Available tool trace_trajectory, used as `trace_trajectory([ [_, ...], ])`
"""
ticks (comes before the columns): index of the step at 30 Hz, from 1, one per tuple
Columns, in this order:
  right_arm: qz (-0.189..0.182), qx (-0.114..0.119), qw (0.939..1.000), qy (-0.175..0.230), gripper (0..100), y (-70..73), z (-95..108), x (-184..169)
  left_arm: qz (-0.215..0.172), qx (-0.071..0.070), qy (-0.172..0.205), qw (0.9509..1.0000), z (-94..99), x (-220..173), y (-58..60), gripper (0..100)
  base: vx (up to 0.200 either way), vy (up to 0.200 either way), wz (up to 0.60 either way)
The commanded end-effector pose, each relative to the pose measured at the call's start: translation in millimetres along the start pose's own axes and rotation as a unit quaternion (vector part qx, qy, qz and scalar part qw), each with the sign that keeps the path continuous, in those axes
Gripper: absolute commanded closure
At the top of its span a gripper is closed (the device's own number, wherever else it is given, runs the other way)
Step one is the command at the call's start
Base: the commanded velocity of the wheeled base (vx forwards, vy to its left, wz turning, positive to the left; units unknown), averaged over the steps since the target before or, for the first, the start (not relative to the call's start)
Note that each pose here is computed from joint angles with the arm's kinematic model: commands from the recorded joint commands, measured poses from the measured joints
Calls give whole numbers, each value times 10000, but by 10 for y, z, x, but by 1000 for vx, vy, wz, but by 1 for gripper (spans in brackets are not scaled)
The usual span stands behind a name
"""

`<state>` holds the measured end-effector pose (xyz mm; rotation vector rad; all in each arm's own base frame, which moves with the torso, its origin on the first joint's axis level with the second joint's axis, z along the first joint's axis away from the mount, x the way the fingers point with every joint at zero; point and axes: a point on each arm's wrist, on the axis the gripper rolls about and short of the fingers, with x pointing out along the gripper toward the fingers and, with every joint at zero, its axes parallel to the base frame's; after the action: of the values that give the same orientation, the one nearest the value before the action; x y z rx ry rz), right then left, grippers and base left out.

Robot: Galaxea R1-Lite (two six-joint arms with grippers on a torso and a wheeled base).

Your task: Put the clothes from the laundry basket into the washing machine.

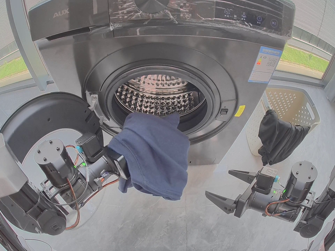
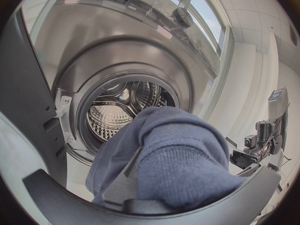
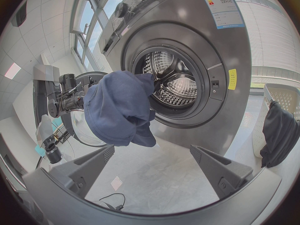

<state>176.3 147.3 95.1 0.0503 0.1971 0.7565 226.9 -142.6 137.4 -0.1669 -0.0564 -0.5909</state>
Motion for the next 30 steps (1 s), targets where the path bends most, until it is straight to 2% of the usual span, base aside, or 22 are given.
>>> trace_trajectory([
  [1, 7, 6, 10000, 57, 0, 1, -25, 17, -70, -13, 186, 9998, -110, 34, -44, 100, 200, 0, 0],
  [7, 51, -1, 10000, 70, 0, 22, -30, 15, -157, -22, 276, 9995, -169, 63, -91, 100, 200, 0, 0],
  [16, 62, 7, 9999, 110, 0, 26, -47, 30, -351, -30, 381, 9987, -224, 62, -215, 100, 0, 0, 0],
  [20, 62, 6, 9999, 110, 0, 29, -49, 28, -354, -22, 420, 9985, -244, 57, -220, 100, 0, 0, 0],
  [22, 64, 5, 9999, 95, 0, 30, -46, 28, -342, 40, 408, 9986, -243, 64, -220, 100, 0, 0, 0],
  [24, 64, 5, 9999, 95, 0, 30, -46, 28, -331, 86, 389, 9987, -239, 74, -216, 100, 0, -200, 0],
  [28, 64, 5, 9999, 95, 0, 30, -46, 28, -308, 80, 386, 9987, -238, 75, -204, 100, 0, -200, 0],
  [30, 64, 5, 9999, 95, 0, 30, -46, 28, -298, 81, 401, 9987, -245, 78, -195, 100, 0, 0, 0],
])
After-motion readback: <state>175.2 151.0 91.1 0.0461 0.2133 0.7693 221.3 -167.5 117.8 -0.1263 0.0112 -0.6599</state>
